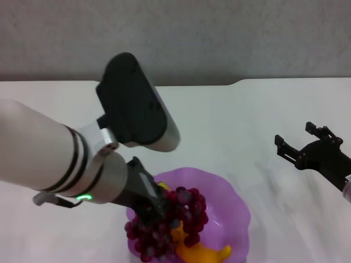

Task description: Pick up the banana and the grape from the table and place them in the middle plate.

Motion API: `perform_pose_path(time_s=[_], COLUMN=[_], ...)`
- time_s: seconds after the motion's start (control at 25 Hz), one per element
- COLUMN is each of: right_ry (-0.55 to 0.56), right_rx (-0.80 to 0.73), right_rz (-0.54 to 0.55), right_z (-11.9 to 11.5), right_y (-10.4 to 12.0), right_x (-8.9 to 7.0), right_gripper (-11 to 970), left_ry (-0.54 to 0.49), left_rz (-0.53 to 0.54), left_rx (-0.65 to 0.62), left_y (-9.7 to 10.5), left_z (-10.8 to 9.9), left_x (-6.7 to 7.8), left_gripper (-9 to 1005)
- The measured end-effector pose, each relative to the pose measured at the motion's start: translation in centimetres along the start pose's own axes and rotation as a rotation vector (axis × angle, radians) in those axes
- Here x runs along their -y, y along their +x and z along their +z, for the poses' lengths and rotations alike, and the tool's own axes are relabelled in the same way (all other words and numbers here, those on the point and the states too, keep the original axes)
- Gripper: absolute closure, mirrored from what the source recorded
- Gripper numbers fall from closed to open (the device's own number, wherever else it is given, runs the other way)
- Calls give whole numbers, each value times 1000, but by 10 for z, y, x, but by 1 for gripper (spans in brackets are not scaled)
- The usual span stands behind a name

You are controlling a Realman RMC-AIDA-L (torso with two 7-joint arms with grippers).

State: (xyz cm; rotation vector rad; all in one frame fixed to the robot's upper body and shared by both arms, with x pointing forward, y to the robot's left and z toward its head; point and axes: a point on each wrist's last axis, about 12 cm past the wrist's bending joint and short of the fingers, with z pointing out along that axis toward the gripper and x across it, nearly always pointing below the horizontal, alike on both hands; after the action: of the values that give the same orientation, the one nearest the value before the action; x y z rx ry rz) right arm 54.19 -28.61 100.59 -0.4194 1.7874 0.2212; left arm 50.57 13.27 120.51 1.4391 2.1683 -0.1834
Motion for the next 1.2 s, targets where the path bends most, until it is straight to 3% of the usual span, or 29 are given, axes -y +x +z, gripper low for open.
perform_pose_path(time_s=[0.28,0.76,0.92,1.2], right_ry=[0,-1,-3,-9], right_rx=[-1,-1,0,0], right_rz=[0,2,2,1], right_z=[0,0,0,0], right_y=[0,0,0,0], right_x=[0,0,-1,-2], right_gripper=[70,71,70,70], left_ry=[29,-4,-10,-34], left_rz=[59,46,63,21], left_rx=[94,204,175,118], left_y=[-21,-36,-35,-32], left_z=[0,2,12,24], left_x=[12,10,13,5], left_gripper=[828,829,830,799])
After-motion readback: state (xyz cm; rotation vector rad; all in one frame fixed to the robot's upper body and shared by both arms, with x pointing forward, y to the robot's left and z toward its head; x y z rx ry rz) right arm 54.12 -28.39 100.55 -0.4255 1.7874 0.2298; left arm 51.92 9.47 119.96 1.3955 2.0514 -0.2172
